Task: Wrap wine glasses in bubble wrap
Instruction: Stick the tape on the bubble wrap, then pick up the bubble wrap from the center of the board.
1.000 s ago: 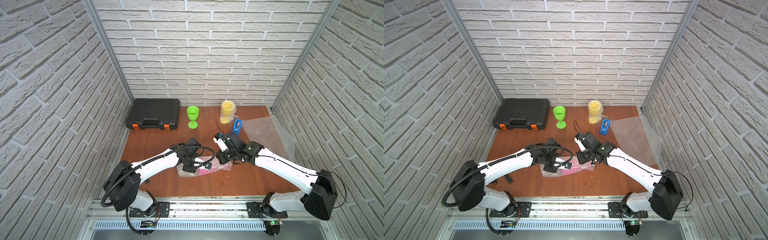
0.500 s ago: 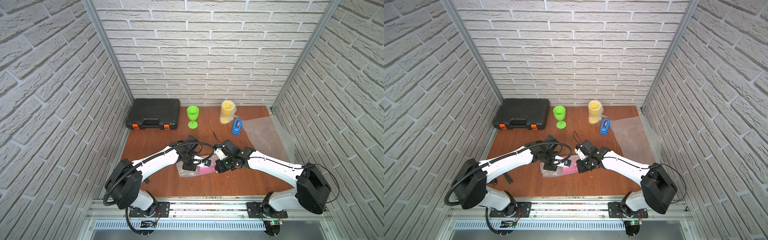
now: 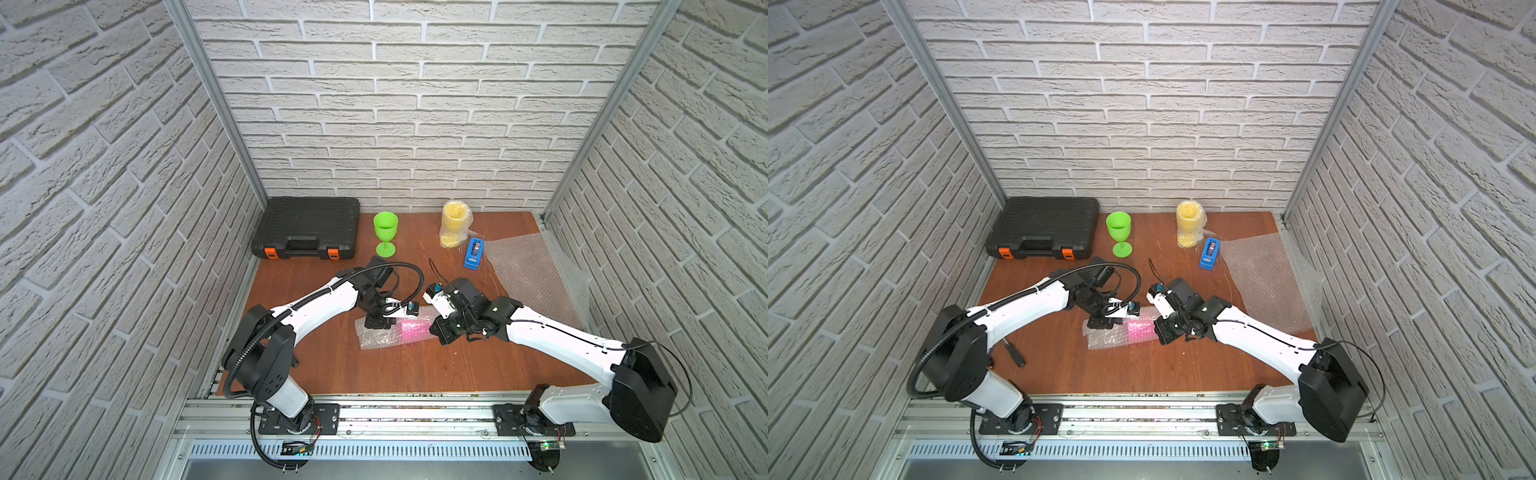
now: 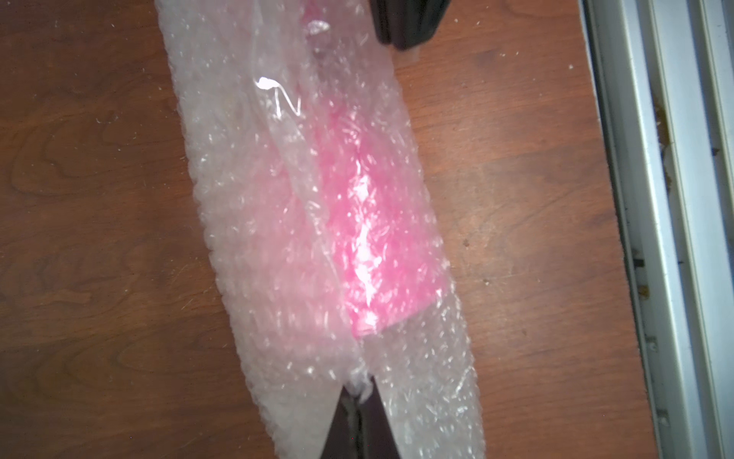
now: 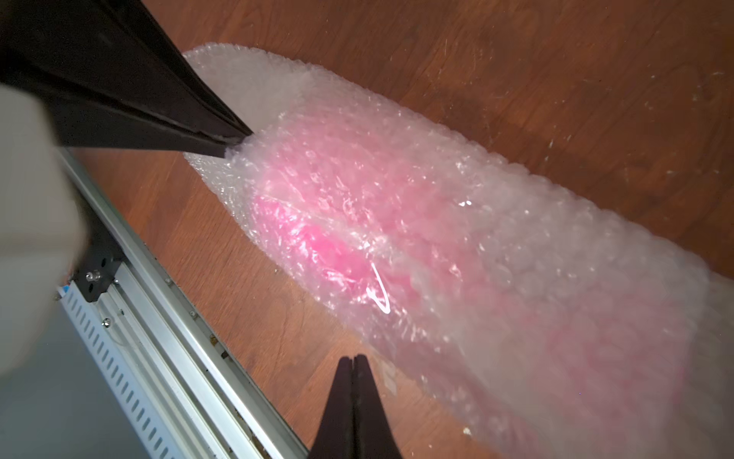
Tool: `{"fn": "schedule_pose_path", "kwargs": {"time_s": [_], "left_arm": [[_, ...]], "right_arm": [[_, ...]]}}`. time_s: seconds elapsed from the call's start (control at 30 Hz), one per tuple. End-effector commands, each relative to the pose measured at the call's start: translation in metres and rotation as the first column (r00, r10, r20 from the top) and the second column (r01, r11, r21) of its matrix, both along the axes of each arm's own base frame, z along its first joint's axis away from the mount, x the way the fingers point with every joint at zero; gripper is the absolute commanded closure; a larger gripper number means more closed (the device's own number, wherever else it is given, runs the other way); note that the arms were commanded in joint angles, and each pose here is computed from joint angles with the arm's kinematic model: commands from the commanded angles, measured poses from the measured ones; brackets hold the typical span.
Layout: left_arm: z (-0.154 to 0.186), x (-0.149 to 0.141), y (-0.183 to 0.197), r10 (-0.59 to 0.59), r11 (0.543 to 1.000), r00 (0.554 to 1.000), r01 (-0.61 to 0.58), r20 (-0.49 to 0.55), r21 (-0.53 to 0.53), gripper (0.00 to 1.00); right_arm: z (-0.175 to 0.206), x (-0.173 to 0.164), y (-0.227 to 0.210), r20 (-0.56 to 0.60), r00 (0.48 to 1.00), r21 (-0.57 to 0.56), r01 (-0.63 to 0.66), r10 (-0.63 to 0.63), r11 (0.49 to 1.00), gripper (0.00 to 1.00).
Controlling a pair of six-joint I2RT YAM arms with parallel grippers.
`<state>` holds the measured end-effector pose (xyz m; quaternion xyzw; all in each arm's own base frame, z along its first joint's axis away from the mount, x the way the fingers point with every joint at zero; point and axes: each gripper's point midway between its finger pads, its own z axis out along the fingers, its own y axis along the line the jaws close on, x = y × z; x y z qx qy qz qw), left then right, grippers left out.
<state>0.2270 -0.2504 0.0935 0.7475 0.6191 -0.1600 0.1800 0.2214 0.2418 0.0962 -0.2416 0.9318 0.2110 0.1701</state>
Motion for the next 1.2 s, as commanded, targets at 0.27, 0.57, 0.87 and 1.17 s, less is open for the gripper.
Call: {"fn": "schedule_pose_path", "kwargs": {"time_s": [0.27, 0.57, 0.87, 1.17], "left_arm": [[0.005, -0.005, 0.001, -0.001, 1.0, 0.998, -0.001, -0.064, -0.029, 1.0], [0.014, -0.001, -0.002, -0.001, 0.998, 1.0, 0.001, -0.003, -0.061, 1.0], [0.021, -0.003, -0.005, -0.021, 0.997, 1.0, 0.023, 0.016, -0.078, 1.0], [0.019, -0.006, -0.004, -0.028, 0.997, 1.0, 0.029, 0.013, -0.065, 1.0]], "right_arm": [[-0.014, 0.014, -0.037, 0.114, 0.993, -0.229, 0.011, 0.015, 0.973, 0.97], [0.06, 0.029, -0.023, 0.263, 0.929, -0.209, -0.211, 0.262, 0.955, 0.54], [0.043, 0.029, -0.009, 0.173, 0.747, -0.303, -0.58, 0.642, 0.756, 0.23], [0.013, 0.029, -0.007, 0.045, 0.569, -0.361, -0.757, 0.821, 0.544, 0.23]]}}
